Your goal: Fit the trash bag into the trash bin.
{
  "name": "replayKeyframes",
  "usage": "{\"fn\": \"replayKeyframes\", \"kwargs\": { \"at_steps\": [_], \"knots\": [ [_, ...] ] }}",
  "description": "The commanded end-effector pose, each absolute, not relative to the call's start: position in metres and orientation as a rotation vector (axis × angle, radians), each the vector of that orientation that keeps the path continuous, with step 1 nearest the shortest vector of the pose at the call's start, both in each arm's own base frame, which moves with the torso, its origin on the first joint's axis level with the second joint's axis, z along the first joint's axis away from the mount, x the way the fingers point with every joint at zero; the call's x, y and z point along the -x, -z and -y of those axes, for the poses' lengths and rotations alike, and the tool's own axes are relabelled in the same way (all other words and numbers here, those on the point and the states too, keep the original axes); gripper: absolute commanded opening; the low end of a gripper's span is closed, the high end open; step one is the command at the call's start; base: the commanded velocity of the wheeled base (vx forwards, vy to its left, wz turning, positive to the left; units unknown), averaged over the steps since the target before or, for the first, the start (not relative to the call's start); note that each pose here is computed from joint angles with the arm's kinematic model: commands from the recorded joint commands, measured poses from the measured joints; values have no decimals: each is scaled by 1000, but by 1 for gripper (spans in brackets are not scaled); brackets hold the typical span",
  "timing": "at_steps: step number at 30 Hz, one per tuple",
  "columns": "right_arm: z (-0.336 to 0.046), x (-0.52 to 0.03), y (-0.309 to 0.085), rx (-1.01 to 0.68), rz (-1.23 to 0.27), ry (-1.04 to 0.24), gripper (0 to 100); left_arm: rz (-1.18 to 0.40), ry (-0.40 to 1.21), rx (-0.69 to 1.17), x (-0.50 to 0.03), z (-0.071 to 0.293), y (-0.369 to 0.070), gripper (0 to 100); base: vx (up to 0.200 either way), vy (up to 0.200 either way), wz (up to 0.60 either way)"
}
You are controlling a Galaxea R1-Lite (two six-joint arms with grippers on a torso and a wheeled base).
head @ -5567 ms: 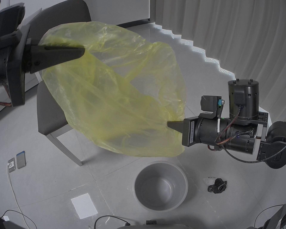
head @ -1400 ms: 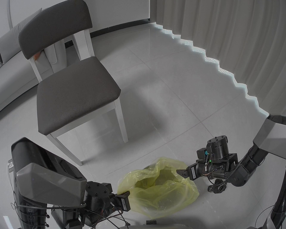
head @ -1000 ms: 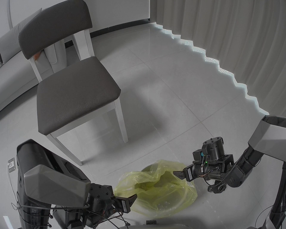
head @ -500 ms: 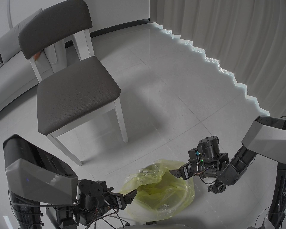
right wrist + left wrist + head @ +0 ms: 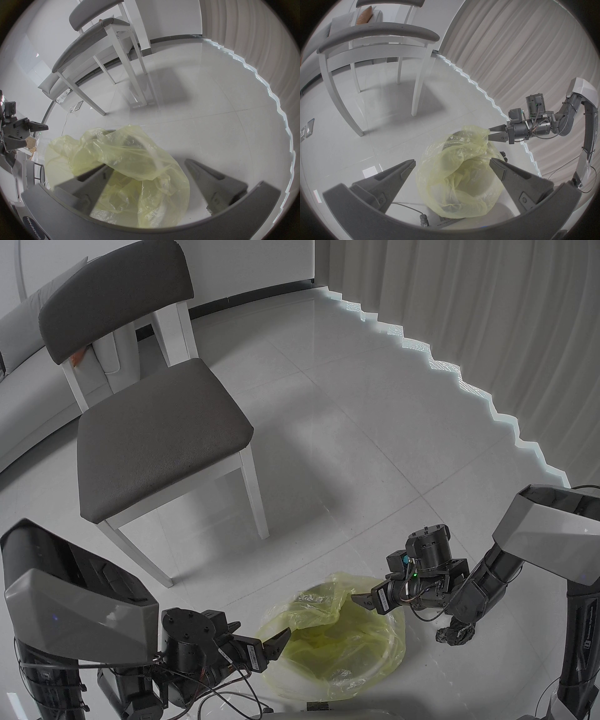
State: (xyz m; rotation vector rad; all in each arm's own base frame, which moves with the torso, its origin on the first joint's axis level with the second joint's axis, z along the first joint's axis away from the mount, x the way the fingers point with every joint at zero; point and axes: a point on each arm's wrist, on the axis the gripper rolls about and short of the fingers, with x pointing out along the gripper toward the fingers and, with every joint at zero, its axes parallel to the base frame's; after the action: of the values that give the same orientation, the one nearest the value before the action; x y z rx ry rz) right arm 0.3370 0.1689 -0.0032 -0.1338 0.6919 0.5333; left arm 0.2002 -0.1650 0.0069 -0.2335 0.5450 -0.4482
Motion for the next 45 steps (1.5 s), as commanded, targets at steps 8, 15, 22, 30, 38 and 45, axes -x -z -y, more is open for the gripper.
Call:
{"fn": "replayKeyframes", "kwargs": {
  "at_steps": [8, 15, 22, 30, 38, 45],
  "knots": [
    [-173, -349, -5, 126, -666, -535, 0, -474, 450, 233, -225, 176, -2, 100, 0, 0, 0],
    [-170, -371, -33, 109, -615, -509, 0, -476, 442, 234, -221, 170, -6, 100, 0, 0, 0],
    [-170, -380, -52, 102, -589, -501, 0, -476, 432, 236, -220, 165, -9, 100, 0, 0, 0],
    [-171, -384, -44, 128, -593, -507, 0, -480, 430, 234, -218, 164, -10, 100, 0, 0, 0],
    [-171, -389, -31, 171, -608, -515, 100, -466, 440, 237, -219, 167, -12, 100, 0, 0, 0],
    [-165, -381, -27, 173, -639, -507, 100, -458, 440, 242, -220, 167, -13, 100, 0, 0, 0]
  ]
}}
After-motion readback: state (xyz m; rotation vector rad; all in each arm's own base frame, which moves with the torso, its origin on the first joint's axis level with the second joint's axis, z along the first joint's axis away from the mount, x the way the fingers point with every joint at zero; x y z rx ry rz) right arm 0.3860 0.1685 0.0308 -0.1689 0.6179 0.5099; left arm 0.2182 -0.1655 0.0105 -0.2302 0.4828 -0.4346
